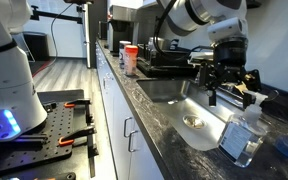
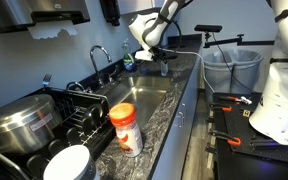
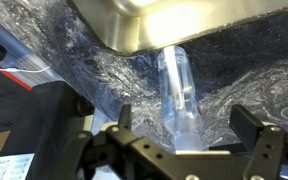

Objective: Move the soap bottle backwards

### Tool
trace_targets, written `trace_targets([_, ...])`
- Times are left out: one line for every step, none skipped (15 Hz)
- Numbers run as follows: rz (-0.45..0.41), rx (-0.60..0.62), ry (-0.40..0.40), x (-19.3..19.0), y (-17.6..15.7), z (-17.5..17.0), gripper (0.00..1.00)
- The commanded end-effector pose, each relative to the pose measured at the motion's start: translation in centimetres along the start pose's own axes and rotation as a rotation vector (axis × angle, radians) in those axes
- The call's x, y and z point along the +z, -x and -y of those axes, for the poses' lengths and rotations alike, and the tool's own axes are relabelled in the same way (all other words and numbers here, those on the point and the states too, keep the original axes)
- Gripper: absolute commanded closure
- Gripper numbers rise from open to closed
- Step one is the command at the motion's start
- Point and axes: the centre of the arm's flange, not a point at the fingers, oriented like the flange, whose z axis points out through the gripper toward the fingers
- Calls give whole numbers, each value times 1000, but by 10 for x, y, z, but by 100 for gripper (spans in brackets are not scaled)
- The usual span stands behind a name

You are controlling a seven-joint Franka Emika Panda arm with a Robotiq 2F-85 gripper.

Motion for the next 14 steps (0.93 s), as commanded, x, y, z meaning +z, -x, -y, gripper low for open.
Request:
trace_targets([3,7,26,14,-7,16,0])
trace_targets([3,-2,34,19,-7,16,0])
trace_targets([1,-11,39,24,-10,16,0])
trace_targets([0,-23,45,27,-11,16,0])
trace_targets([0,-40,50,30,-12,17,0])
trace_targets([-1,-60,53,33,-13,17,0])
trace_targets([-2,-81,54,35,-14,17,0])
trace_targets([-6,-106,52,36,-14,17,0])
trace_targets([-11,-131,50,37,-14,17,0])
trace_targets([-16,-154,48,39,-14,17,0])
trace_targets([-17,-171,45,40,-14,16,0])
trace_targets([-16,-185,42,41,-14,16,0])
trace_targets([-14,-199,37,43,-13,16,0])
trace_targets([-11,-220,26,44,-12,16,0])
